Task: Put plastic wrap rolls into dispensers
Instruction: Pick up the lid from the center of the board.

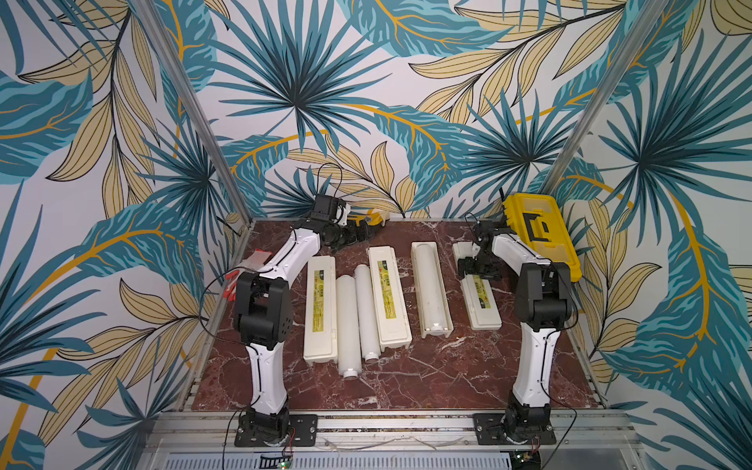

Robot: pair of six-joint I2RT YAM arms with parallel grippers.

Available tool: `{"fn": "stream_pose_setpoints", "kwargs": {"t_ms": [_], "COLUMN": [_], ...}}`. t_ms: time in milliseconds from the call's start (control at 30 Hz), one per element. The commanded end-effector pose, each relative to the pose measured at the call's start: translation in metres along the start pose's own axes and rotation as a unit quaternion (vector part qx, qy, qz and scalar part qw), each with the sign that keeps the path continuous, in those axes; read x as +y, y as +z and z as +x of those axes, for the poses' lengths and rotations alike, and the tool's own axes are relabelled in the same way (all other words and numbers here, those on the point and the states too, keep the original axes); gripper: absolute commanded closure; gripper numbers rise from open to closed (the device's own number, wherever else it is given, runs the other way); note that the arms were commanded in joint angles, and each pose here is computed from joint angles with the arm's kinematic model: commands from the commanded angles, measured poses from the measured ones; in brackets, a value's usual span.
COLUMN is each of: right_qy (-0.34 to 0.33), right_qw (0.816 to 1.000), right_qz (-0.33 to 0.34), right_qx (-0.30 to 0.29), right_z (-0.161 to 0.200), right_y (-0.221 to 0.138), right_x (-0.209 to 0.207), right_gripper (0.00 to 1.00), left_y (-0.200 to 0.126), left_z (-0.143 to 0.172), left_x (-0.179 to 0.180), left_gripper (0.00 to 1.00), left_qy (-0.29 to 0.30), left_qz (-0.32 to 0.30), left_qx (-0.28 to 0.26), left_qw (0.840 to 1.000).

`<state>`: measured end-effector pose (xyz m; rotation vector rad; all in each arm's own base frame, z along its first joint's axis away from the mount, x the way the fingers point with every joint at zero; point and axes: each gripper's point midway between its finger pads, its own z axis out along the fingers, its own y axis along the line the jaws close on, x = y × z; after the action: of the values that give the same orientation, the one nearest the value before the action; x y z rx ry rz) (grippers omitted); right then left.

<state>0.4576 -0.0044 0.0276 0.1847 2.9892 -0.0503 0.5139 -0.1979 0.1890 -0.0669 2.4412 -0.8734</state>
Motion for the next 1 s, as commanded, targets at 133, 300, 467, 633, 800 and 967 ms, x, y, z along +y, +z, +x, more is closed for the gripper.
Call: {"fn": "stream_pose_setpoints", "kwargs": {"t_ms": [133, 300, 467, 633, 800, 967], "right_qy": [-0.001, 0.005, 0.009, 0.003, -0.002, 0.005], "right_qw": [1.0, 1.0, 1.0, 1.0, 1.0, 1.0], "right_qz": [0.01, 0.014, 0.005, 0.004, -0.007, -0.016], "right_qx": [0.012, 0.014, 0.017, 0.026, 0.031, -0.008], "right_z": [0.019, 0.008, -0.001, 0.002, 0.008, 0.004], "right_y": [-0.003, 0.005, 0.014, 0.017, 0.013, -0.028], "right_x": [0.009, 0.01, 0.015, 0.015, 0.018, 0.017], "right_gripper": [0.01, 0.01, 0.01, 0.02, 0.11, 0.18], "left_y": [-0.006, -0.004, -0.004, -0.007, -0.006, -0.003], "left_z": [-0.007, -0.008, -0.008, -0.008, -0.01, -0.009], "left_x": [-0.012, -0.019, -0.018, -0.019, -0.022, -0.031], "left_gripper": [0.0, 0.0, 0.0, 0.0, 0.01, 0.01], "left_qy": [0.009, 0.014, 0.015, 0.016, 0.016, 0.022], "left_qz": [0.013, 0.022, 0.02, 0.018, 0.021, 0.029], "left_qx": [-0.009, -0.008, -0.008, -0.011, -0.012, -0.009], "left_qw": [1.0, 1.0, 1.0, 1.0, 1.0, 0.999]}}
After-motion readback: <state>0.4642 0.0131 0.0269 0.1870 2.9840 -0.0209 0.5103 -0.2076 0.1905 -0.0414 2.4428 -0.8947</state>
